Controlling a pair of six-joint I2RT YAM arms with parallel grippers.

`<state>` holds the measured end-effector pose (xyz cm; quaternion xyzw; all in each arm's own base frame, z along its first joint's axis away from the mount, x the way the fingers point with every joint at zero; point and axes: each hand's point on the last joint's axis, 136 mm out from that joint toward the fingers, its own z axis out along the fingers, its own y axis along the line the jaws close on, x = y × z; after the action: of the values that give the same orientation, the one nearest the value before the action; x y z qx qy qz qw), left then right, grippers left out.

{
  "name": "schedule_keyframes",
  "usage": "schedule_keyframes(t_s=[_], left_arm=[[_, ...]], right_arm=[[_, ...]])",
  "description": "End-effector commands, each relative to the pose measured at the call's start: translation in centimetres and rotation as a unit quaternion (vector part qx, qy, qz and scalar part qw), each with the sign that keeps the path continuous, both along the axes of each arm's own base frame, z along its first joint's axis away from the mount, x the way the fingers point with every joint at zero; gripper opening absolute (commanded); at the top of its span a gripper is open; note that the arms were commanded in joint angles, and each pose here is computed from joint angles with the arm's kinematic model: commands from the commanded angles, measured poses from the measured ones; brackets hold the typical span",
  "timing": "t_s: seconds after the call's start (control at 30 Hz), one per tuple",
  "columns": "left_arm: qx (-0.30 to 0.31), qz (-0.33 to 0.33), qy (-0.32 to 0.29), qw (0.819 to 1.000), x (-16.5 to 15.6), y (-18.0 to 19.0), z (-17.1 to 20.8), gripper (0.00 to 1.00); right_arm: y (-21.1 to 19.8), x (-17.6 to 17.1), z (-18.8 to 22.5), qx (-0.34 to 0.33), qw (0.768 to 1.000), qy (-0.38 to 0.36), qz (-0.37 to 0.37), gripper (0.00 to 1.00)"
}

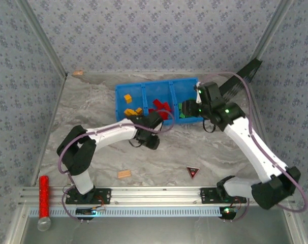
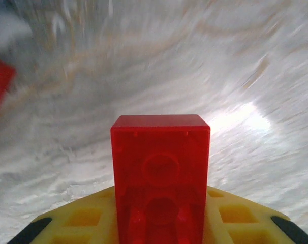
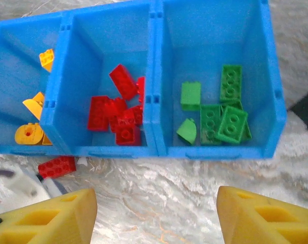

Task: Sort the legos into containers by color
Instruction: Pick up the lego from the center of the table, then place the lego in the container.

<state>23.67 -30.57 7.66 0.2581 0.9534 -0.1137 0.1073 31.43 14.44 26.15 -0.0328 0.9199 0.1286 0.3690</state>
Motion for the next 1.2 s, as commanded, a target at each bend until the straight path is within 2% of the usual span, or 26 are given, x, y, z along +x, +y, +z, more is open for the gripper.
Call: schedule_keyframes(t_s=[0.0,0.2,0.37,0.5,0.63,0.9,1.17], left_arm=[[-0.004,-0.013,-0.018,1.000,2.2,-1.9,3.2,0.33],[-0.007,-0.012,-0.072,0.997,8.9,-6.0,6.3,0.33],[0.000,0.041,-0.101,0.994,15.6,-6.5,7.0,0.35],[0.001,0.078,-0.094,0.993,18.9,-6.0,6.0,0.36],[-0.005,0.087,-0.091,0.992,20.3,-5.8,5.1,0.36],[0.005,0.097,-0.066,0.993,20.6,-5.2,2.9,0.39],[0.002,0.099,-0.075,0.992,20.6,-5.0,4.0,0.56]], right_arm=[[-1.4,-2.1,-2.0,0.020,0.999,0.027,-0.030,0.65],[-2.5,-4.2,-3.2,0.046,0.997,0.035,-0.040,0.66],[-2.6,-4.8,-2.8,0.052,0.998,0.029,-0.031,0.67],[-2.4,-5.3,-3.6,0.057,0.997,0.043,-0.027,0.68],[-2.3,-5.6,-4.5,0.062,0.996,0.052,-0.027,0.67],[-1.1,-6.0,-7.4,0.099,0.991,0.081,-0.037,0.67],[-1.5,-6.5,-7.6,0.097,0.991,0.084,-0.043,0.69]])
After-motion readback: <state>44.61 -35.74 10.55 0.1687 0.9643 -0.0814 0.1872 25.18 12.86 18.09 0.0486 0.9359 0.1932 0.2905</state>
